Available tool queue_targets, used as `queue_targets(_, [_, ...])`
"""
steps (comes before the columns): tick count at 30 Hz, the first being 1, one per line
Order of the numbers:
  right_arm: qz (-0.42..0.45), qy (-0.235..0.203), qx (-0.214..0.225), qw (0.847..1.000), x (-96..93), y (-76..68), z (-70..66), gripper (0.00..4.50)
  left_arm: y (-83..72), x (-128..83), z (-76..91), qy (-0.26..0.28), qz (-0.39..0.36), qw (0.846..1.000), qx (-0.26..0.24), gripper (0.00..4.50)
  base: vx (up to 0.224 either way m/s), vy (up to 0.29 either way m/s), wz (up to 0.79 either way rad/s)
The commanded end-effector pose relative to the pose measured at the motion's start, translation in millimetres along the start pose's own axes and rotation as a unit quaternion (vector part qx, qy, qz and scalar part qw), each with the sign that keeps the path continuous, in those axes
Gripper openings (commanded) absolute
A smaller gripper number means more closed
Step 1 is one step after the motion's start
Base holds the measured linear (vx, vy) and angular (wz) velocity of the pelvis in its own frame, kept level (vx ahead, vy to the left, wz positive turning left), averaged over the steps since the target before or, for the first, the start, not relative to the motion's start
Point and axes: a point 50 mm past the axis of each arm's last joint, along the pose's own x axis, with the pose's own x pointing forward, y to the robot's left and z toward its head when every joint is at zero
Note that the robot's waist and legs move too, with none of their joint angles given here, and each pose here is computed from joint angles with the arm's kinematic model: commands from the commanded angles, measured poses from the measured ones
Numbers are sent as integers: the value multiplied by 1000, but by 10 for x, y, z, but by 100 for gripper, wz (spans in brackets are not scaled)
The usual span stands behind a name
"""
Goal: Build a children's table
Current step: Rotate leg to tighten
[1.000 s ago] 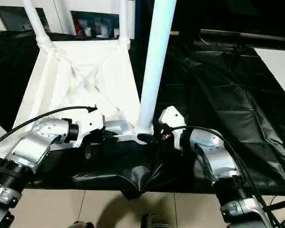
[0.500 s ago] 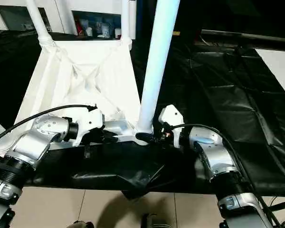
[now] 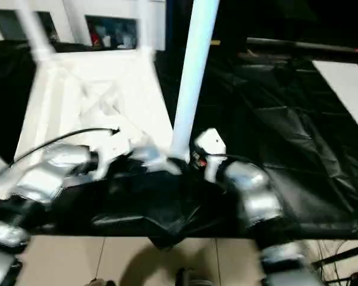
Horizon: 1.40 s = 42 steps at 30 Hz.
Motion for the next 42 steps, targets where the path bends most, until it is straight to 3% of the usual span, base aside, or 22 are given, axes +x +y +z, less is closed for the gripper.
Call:
queue_targets(1, [-78, 46, 17, 996, -60, -102, -180, 264, -133, 109, -260, 30, 1, 998, -60, 0, 0, 0, 0])
queue_targets(4, [-163, 55, 43, 984, 64, -7, -220, 264, -119, 282, -156, 30, 43, 996, -78, 0, 0, 0, 0])
queue_targets(7, [-182, 47, 55, 981, 183, 113, -191, 264, -102, 389, -77, 29, 70, 994, -74, 0, 0, 0, 0])
queue_targets(10, [-177, 35, 63, 982, 257, 195, -151, 264, -89, 435, -31, 26, 83, 994, -70, 0, 0, 0, 0])
queue_targets(13, [-101, -6, 58, 993, 277, 291, -43, 264, -68, 423, -11, 30, 74, 995, -52, 0, 0, 0, 0])
queue_targets(14, [-92, -15, 55, 994, 268, 293, -22, 299, -64, 415, -12, 31, 72, 996, -50, 0, 0, 0, 0])
queue_targets(15, [-83, -27, 51, 995, 249, 284, 10, 334, -58, 401, -15, 31, 69, 996, -49, 0, 0, 0, 0])
queue_targets(18, [-76, -47, 41, 995, 195, 224, 66, 345, -46, 359, -24, 29, 61, 997, -48, 0, 0, 0, 0])
queue_targets(19, [-64, -61, 27, 996, 101, 82, 143, 362, -34, 277, -39, 22, 40, 998, -36, 0, 0, 0, 0])
queue_targets(24, [20, -33, -13, 999, -59, -64, 175, 382, -38, 140, -74, 18, -8, 1000, -13, 0, 0, 0, 0])
queue_targets(26, [56, -23, -23, 998, -119, -86, 177, 382, -58, 96, -70, 10, -32, 999, 3, 0, 0, 0, 0])
queue_targets(27, [121, -5, -39, 992, -220, -94, 171, 382, -112, 12, -75, -2, -82, 996, 25, 0, 0, 0, 0])
queue_targets(31, [228, 26, -68, 971, -367, -46, 151, 382, -222, -125, -85, -15, -169, 984, 52, 0, 0, 0, 0])
queue_targets(42, [285, 50, -84, 954, -372, -54, 163, 382, -208, -194, -50, -25, -183, 981, 55, 0, 0, 0, 0])
